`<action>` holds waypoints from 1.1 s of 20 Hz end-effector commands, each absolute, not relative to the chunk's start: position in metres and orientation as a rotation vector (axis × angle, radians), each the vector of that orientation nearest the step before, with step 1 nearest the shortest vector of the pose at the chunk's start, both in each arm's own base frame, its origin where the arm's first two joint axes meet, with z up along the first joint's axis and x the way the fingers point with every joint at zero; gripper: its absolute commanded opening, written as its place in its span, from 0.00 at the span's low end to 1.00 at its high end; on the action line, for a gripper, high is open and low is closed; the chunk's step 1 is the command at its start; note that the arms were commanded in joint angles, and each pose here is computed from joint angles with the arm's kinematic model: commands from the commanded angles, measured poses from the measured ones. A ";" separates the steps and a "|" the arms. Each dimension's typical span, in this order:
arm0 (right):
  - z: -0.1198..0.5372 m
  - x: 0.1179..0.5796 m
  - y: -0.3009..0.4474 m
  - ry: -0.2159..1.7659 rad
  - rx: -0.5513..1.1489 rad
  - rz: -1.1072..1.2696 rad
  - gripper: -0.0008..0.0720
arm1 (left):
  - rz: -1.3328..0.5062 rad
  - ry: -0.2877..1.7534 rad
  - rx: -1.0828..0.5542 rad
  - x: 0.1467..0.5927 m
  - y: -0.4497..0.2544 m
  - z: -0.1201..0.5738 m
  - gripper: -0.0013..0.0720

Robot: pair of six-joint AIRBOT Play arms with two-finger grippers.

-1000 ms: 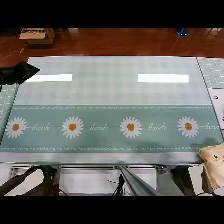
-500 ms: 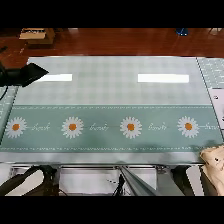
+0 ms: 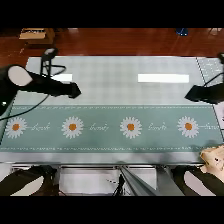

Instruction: Fold the shirts.

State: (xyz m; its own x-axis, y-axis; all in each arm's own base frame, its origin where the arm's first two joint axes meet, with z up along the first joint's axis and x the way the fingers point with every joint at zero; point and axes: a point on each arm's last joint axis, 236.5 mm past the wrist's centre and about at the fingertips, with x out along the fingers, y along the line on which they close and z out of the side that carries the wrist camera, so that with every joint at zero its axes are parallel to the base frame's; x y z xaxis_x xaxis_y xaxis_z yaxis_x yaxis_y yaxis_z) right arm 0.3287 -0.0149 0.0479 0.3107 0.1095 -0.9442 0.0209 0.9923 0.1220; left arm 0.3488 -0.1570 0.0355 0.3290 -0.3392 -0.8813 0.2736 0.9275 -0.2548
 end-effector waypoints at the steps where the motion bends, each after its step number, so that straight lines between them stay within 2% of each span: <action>1: 0.025 0.333 0.012 1.320 -0.111 0.121 0.84 | -0.312 1.270 0.067 0.322 -0.167 0.015 1.00; 22: 0.026 0.334 0.016 1.312 -0.121 0.130 0.83 | -0.310 1.274 0.064 0.322 -0.169 0.013 0.99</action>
State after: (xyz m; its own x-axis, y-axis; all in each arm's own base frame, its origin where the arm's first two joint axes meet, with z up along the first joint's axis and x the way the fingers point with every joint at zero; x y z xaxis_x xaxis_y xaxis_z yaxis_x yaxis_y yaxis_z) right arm 0.3341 0.0157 0.0254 0.2503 0.0262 -0.9678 -0.1636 0.9864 -0.0156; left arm 0.3221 -0.1693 0.0125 0.2560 -0.1927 -0.9473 0.2632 0.9568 -0.1235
